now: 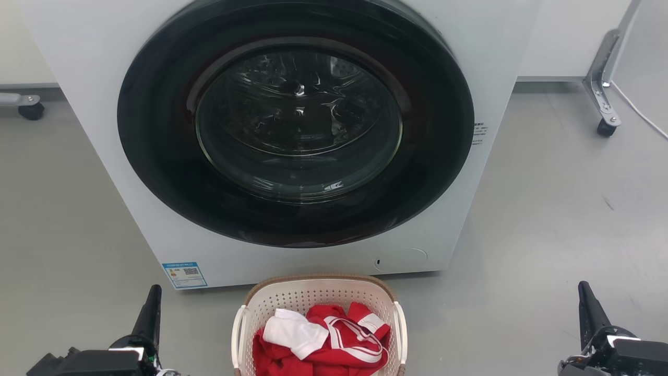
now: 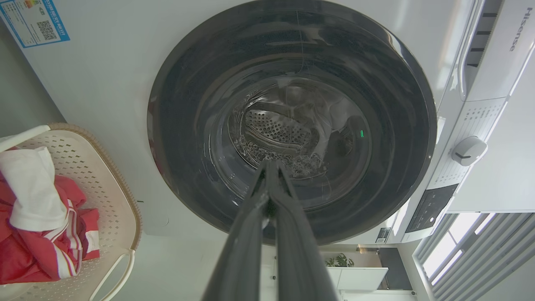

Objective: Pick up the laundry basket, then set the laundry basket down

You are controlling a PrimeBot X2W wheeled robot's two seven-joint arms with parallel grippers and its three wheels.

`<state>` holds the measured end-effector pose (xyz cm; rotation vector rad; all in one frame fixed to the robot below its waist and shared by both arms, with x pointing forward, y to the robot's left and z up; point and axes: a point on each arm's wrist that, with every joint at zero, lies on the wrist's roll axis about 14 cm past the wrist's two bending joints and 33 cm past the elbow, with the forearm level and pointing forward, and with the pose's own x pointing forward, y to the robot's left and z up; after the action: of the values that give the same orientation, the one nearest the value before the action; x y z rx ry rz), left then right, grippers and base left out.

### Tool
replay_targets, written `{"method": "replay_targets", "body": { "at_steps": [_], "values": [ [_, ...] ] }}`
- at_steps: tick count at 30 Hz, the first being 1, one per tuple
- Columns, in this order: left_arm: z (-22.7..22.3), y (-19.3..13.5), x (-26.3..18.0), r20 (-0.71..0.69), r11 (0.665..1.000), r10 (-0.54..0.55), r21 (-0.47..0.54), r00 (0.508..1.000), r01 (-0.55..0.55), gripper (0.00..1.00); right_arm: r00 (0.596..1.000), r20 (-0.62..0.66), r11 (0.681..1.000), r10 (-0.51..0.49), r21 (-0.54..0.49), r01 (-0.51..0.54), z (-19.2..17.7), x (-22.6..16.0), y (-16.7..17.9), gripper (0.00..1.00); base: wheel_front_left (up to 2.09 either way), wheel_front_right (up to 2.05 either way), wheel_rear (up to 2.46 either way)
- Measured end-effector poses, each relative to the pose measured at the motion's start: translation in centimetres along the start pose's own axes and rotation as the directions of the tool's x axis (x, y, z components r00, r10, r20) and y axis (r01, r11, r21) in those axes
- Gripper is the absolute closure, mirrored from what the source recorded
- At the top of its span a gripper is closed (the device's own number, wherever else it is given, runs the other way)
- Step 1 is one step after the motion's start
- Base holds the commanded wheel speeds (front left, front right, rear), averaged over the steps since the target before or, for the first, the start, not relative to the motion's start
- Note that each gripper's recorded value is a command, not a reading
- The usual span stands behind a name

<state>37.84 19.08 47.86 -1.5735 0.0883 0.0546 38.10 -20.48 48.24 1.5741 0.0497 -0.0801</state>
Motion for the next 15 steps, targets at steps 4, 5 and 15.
{"method": "replay_targets", "body": {
  "at_steps": [4, 5, 15],
  "values": [
    [0.00, 0.00, 0.00, 0.000, 1.000, 0.000, 0.000, 1.000, 0.000, 1.00, 1.000, 0.000, 1.000, 0.000, 0.000, 0.000, 0.00, 0.00, 0.00, 1.00, 0.00, 0.00, 0.00],
    [0.00, 0.01, 0.00, 0.000, 1.000, 0.000, 0.000, 1.000, 0.000, 1.00, 1.000, 0.000, 1.000, 0.000, 0.000, 0.000, 0.00, 0.00, -0.01, 1.00, 0.00, 0.00, 0.00],
    [0.00, 0.01, 0.00, 0.000, 1.000, 0.000, 0.000, 1.000, 0.000, 1.00, 1.000, 0.000, 1.000, 0.000, 0.000, 0.000, 0.00, 0.00, -0.01, 1.00, 0.00, 0.00, 0.00]
  ]
}}
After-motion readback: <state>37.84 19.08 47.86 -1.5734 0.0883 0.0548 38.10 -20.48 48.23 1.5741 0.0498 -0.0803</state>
